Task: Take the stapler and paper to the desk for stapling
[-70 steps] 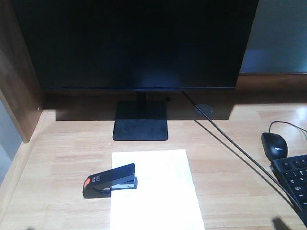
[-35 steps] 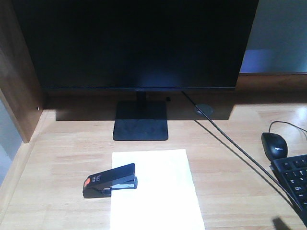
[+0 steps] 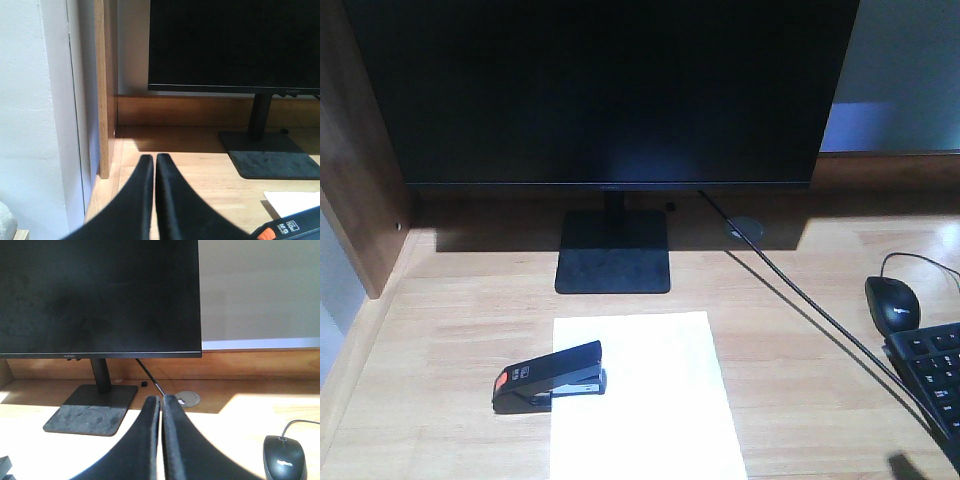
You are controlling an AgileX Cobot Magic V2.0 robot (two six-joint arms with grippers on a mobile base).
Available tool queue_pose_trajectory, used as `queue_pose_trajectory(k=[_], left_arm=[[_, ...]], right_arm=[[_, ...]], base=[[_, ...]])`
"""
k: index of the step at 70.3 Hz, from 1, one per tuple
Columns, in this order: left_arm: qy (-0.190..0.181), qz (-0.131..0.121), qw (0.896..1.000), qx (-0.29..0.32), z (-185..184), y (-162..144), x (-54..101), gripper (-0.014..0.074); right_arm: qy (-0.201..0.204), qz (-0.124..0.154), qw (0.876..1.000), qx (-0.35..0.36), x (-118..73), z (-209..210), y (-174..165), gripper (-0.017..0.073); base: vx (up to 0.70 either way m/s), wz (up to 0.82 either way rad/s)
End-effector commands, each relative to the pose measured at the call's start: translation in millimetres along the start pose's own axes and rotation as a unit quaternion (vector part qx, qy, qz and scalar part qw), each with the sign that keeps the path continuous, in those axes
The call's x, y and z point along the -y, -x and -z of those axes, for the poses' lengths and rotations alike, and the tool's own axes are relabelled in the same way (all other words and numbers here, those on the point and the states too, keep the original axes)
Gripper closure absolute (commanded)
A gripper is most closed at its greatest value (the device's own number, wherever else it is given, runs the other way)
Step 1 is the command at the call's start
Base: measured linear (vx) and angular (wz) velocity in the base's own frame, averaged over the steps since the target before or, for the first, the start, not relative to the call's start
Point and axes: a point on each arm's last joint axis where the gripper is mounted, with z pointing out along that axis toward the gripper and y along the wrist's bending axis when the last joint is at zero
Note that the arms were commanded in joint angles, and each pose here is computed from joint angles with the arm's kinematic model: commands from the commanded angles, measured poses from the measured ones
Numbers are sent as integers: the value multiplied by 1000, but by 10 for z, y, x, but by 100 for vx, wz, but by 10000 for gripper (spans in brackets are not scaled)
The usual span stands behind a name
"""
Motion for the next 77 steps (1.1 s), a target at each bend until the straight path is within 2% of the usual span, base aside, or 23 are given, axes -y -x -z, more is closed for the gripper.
queue_pose_trajectory(k=[1,77], left_arm=[[0,9,999,35,7,29,-2,600],[0,9,999,35,7,28,-2,600]], right_arm=[[10,12,1000,17,-27,0,105,569],[11,15,1000,17,-29,0,106,569]], base=[[0,0],[0,0]])
